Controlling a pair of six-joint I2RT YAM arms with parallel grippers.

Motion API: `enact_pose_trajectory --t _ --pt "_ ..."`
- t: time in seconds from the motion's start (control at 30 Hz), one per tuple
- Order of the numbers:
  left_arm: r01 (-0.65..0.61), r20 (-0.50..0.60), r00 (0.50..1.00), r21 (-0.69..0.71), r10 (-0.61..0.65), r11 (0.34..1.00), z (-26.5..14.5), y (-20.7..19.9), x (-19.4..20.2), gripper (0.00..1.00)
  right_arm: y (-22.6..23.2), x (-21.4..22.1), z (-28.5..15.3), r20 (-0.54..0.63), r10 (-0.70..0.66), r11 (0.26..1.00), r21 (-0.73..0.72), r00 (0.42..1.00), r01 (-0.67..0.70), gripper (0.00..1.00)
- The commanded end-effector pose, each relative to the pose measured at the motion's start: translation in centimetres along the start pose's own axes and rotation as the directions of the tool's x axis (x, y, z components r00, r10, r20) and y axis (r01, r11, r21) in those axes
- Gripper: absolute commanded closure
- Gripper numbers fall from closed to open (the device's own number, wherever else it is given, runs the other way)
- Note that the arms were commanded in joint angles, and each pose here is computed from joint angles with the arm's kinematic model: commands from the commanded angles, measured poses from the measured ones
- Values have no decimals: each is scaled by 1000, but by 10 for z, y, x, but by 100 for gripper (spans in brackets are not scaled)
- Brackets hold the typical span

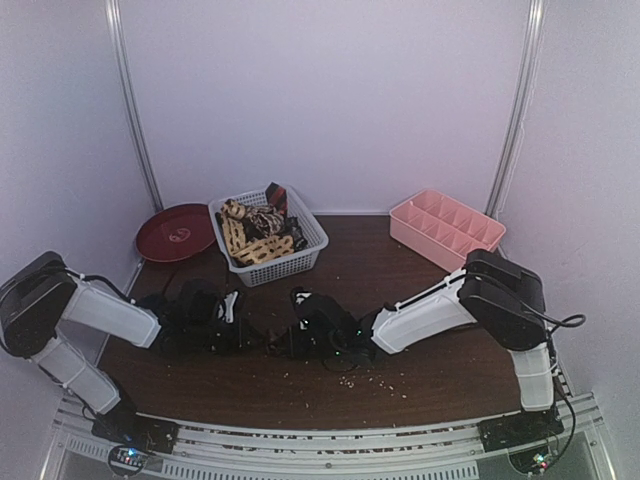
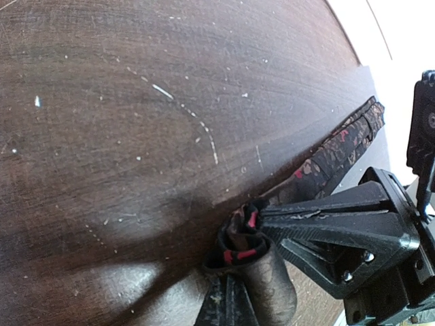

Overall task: Roll the ties
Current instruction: Roll the tie at the center of the board.

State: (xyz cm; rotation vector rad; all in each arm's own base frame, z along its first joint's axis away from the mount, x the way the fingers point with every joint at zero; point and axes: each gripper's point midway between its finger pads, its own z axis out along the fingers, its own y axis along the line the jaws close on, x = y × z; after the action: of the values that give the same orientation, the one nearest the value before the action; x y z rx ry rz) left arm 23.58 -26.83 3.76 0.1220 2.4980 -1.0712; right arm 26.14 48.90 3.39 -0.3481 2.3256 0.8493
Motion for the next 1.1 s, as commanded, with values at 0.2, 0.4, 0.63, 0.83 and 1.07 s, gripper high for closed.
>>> enact_pose_trajectory --t 0.2,0.4,0.63,0.83,1.07 --pt "-26 32 999 81 23 996 5 -26 -14 100 4 -15 -13 33 45 998 -53 998 -43 96" --pt "-34 27 999 99 31 995 9 -34 -17 100 2 -16 -15 36 61 996 -69 997 -58 96" --pt "-36 21 999 98 35 994 15 -38 -17 100 -4 -19 -19 46 90 992 -89 995 -86 98" --pt "-40 18 999 92 38 995 19 -40 -19 100 -9 -20 -23 55 106 991 -93 993 -100 99" --pt "-51 14 999 85 50 995 23 -43 -20 99 -16 -23 -25 63 115 990 -86 991 -109 99"
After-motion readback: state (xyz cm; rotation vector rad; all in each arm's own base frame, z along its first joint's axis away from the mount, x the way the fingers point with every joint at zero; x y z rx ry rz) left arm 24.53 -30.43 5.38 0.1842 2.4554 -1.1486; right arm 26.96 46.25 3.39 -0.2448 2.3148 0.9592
